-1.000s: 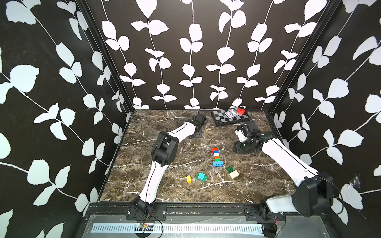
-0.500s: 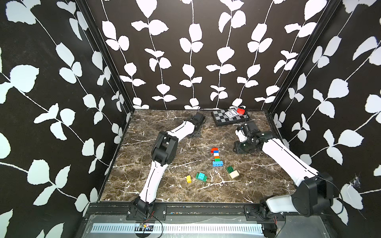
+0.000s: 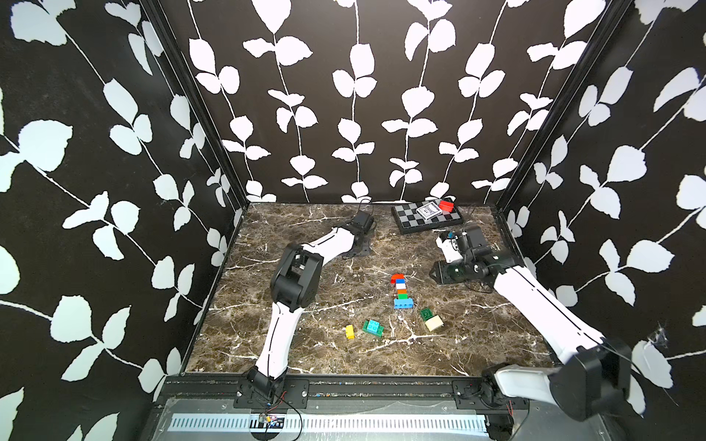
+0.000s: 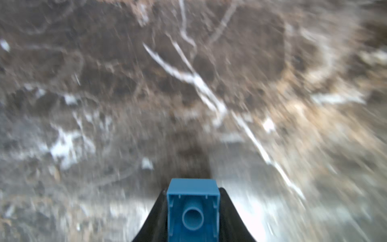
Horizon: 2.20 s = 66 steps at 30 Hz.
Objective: Assemble the number 1 with lego
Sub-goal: Pick up the lego brick from the center of the board, then assemble the lego brick with the lego brick.
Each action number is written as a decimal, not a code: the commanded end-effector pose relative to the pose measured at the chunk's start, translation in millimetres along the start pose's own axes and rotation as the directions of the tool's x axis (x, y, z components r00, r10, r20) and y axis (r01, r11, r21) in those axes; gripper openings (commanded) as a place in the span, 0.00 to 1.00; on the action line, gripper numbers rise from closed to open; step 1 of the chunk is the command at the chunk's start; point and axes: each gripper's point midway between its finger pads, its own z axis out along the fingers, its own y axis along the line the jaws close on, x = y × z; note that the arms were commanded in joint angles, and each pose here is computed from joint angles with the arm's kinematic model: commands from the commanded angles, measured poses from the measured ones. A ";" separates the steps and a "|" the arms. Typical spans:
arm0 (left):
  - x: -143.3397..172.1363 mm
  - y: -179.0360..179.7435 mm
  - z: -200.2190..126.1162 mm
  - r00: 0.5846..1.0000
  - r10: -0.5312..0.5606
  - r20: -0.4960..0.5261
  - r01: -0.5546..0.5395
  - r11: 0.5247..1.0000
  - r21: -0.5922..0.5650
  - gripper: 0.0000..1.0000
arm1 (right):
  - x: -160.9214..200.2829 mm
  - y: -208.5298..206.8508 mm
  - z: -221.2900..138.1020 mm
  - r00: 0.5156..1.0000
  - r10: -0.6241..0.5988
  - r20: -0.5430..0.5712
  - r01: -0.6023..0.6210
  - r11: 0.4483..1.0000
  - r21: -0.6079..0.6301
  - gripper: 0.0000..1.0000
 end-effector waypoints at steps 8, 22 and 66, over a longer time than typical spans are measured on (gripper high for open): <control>1.3 -94.0 -191.8 0.987 -0.131 0.091 0.015 0.642 0.766 0.21 | -52.7 69.0 -26.5 0.847 -0.291 0.446 0.420 0.879 -0.224 0.48; 24.7 -127.2 -297.2 0.997 -0.059 -0.055 0.065 0.184 0.981 0.14 | -65.5 139.2 -59.2 0.616 -0.406 0.675 0.716 0.647 -0.264 0.62; 18.7 -135.7 -331.2 0.992 -0.022 -0.126 0.127 0.038 0.991 0.15 | -117.5 178.8 -99.0 0.320 -0.449 0.834 0.811 0.585 0.004 0.42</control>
